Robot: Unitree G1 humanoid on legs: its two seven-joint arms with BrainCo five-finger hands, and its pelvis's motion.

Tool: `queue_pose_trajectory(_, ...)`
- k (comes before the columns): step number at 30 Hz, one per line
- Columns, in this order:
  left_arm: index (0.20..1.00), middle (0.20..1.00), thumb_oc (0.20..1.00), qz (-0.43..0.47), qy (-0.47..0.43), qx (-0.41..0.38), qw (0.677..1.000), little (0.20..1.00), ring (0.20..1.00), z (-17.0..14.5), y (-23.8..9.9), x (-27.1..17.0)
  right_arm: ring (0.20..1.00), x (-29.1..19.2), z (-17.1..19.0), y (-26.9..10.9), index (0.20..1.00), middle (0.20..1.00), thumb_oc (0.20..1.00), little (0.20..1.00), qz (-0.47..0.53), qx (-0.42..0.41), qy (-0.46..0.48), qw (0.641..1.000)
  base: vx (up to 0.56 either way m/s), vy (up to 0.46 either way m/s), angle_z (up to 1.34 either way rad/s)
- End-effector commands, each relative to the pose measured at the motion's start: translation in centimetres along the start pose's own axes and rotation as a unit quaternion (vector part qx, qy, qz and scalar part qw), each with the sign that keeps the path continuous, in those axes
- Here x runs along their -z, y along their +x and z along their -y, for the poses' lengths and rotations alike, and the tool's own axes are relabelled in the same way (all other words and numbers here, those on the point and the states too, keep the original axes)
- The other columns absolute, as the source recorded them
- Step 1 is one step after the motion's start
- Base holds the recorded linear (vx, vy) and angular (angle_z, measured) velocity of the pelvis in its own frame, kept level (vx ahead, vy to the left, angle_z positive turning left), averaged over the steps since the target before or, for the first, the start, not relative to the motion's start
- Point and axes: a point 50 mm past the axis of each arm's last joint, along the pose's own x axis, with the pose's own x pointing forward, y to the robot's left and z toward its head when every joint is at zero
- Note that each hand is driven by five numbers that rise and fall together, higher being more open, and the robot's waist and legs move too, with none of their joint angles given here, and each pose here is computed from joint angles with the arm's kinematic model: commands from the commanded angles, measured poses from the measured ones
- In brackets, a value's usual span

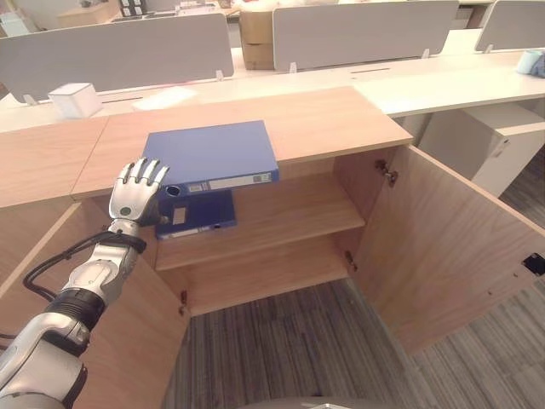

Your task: Put the empty folder in the office cabinet

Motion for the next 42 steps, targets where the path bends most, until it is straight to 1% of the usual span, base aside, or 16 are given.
queue_pose_trajectory(1, 1.0, 1.0, 1.0, -0.037, -0.005, -0.099, 0.994, 1.0, 1.0, -5.7, 3.6, 1.3, 1.0, -0.9, 1.9, 0.1, 1.0, 1.0, 1.0, 1.0, -0.001, 0.041, 0.003, 0.999, 0.0, 0.0, 0.0)
queue_pose_trajectory(5, 1.0, 1.0, 1.0, -0.037, -0.011, -0.114, 0.993, 1.0, 1.0, -6.6, 4.2, 1.0, 1.0, -1.6, 1.9, 0.1, 1.0, 1.0, 1.0, 1.0, 0.011, 0.044, 0.009, 0.999, -0.08, -0.012, -0.01)
queue_pose_trajectory(9, 1.0, 1.0, 1.0, -0.037, -0.011, -0.115, 0.993, 1.0, 1.0, -6.6, 4.2, 1.0, 1.0, -1.6, 1.9, 0.1, 1.0, 1.0, 1.0, 1.0, 0.012, 0.044, 0.009, 0.999, -0.04, -0.005, -0.02)
queue_pose_trajectory(11, 1.0, 1.0, 1.0, -0.034, -0.016, -0.143, 0.989, 1.0, 1.0, -8.3, 5.0, 0.7, 1.0, -3.2, 1.5, 0.0, 1.0, 1.0, 1.0, 1.0, 0.035, 0.045, 0.02, 0.998, -0.19, -0.027, -0.1)
queue_pose_trajectory(16, 1.0, 1.0, 1.0, -0.023, -0.008, -0.162, 0.987, 1.0, 1.0, -9.5, 5.6, 0.4, 1.0, -4.4, 1.2, 0.0, 1.0, 1.0, 1.0, 1.0, 0.051, 0.044, 0.031, 0.997, -0.07, -0.011, -0.01)
queue_pose_trajectory(25, 1.0, 1.0, 1.0, -0.013, 0.01, -0.167, 0.986, 1.0, 1.0, -10.4, 5.9, 0.6, 1.0, -5.6, 1.6, -0.1, 1.0, 1.0, 1.0, 1.0, 0.068, 0.051, 0.068, 0.994, -0.01, -0.001, -0.05)
queue_pose_trajectory(26, 0.47, 0.47, 0.47, -0.013, 0.012, -0.167, 0.986, 0.47, 0.47, -10.5, 6.0, 0.7, 1.0, -5.7, 1.7, -0.1, 1.0, 1.0, 1.0, 1.0, 0.07, 0.052, 0.073, 0.993, -0.04, 0.007, -0.02)
queue_pose_trajectory(27, 0.2, 0.2, 0.2, -0.014, 0.013, -0.168, 0.986, 0.2, 0.2, -10.6, 6.0, 0.8, 1.0, -6.0, 1.8, -0.1, 1.0, 1.0, 1.0, 1.0, 0.075, 0.055, 0.081, 0.992, -0.04, 0.005, -0.01)
queue_pose_trajectory(33, 0.2, 0.2, 0.2, -0.014, 0.003, -0.171, 0.985, 0.2, 0.2, -10.5, 5.7, 1.0, 1.0, -6.4, 2.4, -0.2, 1.0, 1.0, 1.0, 1.0, 0.082, 0.063, 0.117, 0.988, -0.01, 0.001, 0.0)
queue_pose_trajectory(38, 0.2, 0.2, 0.2, -0.01, -0.005, -0.173, 0.985, 0.2, 0.2, -10.2, 5.4, 0.8, 1.0, -5.7, 2.6, -0.1, 1.0, 1.0, 1.0, 1.0, 0.073, 0.064, 0.128, 0.987, 0.01, 0.012, 0.01)
queue_pose_trajectory(42, 0.2, 0.2, 0.2, -0.005, -0.029, -0.18, 0.983, 0.2, 0.2, -9.5, 4.3, 0.7, 1.0, -4.6, 2.0, 0.0, 1.0, 1.0, 1.0, 1.0, 0.056, 0.056, 0.139, 0.987, 0.02, 0.032, 0.01)
